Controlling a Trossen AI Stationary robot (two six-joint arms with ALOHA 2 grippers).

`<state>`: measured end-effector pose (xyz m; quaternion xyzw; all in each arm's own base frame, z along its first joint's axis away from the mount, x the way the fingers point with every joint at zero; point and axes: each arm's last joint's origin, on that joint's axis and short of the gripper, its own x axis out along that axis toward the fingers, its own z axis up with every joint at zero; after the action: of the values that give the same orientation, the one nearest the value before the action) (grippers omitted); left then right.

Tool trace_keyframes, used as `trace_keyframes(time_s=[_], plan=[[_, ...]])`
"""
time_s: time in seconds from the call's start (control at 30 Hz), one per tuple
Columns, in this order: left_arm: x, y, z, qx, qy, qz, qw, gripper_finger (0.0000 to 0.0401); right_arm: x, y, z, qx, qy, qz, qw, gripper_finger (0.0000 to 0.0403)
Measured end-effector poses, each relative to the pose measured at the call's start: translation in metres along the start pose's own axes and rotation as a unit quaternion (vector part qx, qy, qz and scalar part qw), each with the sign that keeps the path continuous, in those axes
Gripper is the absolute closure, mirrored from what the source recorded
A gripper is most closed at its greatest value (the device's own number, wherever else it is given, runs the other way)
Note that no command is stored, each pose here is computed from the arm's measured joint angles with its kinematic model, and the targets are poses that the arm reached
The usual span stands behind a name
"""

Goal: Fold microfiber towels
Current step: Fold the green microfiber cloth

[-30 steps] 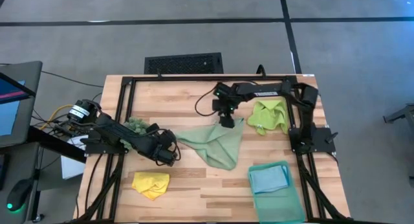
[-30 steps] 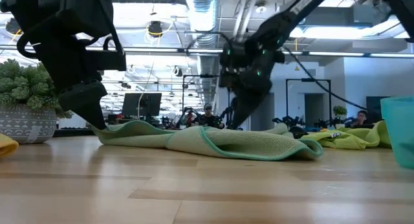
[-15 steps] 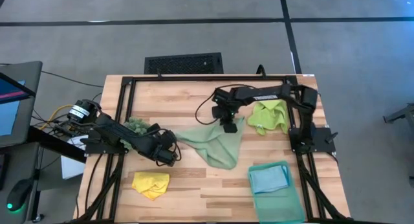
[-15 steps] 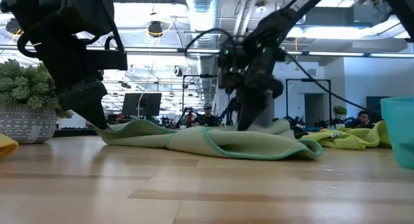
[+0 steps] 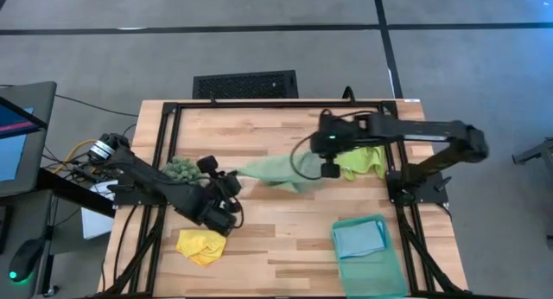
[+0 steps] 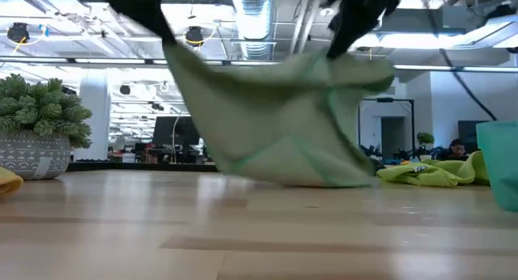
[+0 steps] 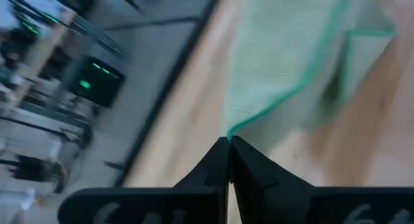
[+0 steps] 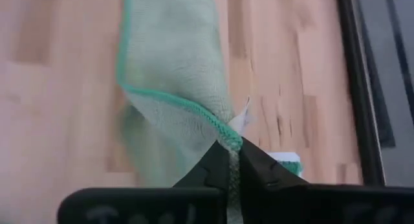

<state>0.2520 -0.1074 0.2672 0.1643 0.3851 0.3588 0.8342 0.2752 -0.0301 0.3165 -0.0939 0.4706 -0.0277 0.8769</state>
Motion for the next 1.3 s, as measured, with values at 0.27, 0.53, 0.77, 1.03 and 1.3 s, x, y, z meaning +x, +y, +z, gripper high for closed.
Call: trace_keyframes(time_s=[0.27,0.53,0.77,1.03,1.3], plan=[[-0.018,0.005,-0.002,-0.030,0.019,-0.012,0.999,0.0401,0.007,0.020,-0.044,0.040,-0.049,0.030,0.998,0.0336],[0.002,-0.014,-0.031,-0.015,0.089,-0.047,0.995,0.0401,0.066,0.039,-0.085,-0.019,0.027,0.048,0.998,0.0238],[0.006,-0.016,-0.036,-0.009,0.096,-0.048,0.994,0.0401,0.087,0.066,-0.082,-0.110,0.043,0.080,0.990,0.0187],[0.006,-0.016,-0.035,-0.013,0.090,-0.049,0.995,0.0401,0.111,0.058,-0.071,-0.048,0.061,0.036,0.996,0.0190],[0.006,-0.017,-0.034,-0.011,0.087,-0.053,0.995,0.0401,0.133,0.048,-0.078,-0.003,0.118,0.073,0.990,0.0213]])
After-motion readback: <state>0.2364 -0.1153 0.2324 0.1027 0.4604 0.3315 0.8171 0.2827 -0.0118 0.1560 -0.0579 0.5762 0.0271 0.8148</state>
